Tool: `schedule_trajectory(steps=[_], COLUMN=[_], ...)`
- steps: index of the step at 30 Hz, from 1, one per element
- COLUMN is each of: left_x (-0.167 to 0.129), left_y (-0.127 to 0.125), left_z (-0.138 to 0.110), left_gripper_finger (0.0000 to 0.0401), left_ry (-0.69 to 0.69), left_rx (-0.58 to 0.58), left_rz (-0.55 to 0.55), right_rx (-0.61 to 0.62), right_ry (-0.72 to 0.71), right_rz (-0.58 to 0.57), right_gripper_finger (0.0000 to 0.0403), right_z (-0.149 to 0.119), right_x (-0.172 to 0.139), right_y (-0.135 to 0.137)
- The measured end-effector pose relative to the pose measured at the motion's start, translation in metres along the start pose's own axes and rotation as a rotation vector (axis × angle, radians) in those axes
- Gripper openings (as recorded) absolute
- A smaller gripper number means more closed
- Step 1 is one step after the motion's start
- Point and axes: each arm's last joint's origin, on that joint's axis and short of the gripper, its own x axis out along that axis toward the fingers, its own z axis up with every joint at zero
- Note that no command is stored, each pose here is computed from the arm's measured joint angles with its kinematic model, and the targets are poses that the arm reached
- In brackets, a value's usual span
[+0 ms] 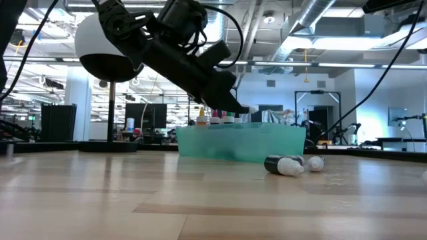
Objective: Pick & Place food coloring
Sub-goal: Put the small black food coloring bottle into the green bin, then put the small red food coloring bottle into the green bin
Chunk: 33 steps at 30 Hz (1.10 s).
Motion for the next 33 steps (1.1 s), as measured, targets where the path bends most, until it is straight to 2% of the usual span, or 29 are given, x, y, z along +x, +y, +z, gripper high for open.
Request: schedule_trajectory(steps=[18,22,25,33], left_x=[0.001,-0.009,-0.025,-0.072], left_y=[0.002,-0.009,-0.021,-0.053], left_z=[-0.001,0.009,0.015,0.030], left_gripper_finger=[0.0127,0.0127,0.0127,0.0127], left_ry=[0.005,-0.030,-0.015,-0.006], left_rx=[0.005,0.040,0.091,0.174], left_rz=[-0.005,-0.090,-0.180,-0.416], right_rx=[0.003,0.021,0.047,0.052], right_ry=[0.000,0.008,0.058,0.090], right_rz=[0.001,0.014,0.064,0.351], right_gripper_finger=[0.0131,0.0131,0.0131,0.0131], right_z=[0.000,0.000,0.001,0.000], right_x=[0.000,0.000,0.000,0.005], right_y=[0.000,0.002,0.007,0.044])
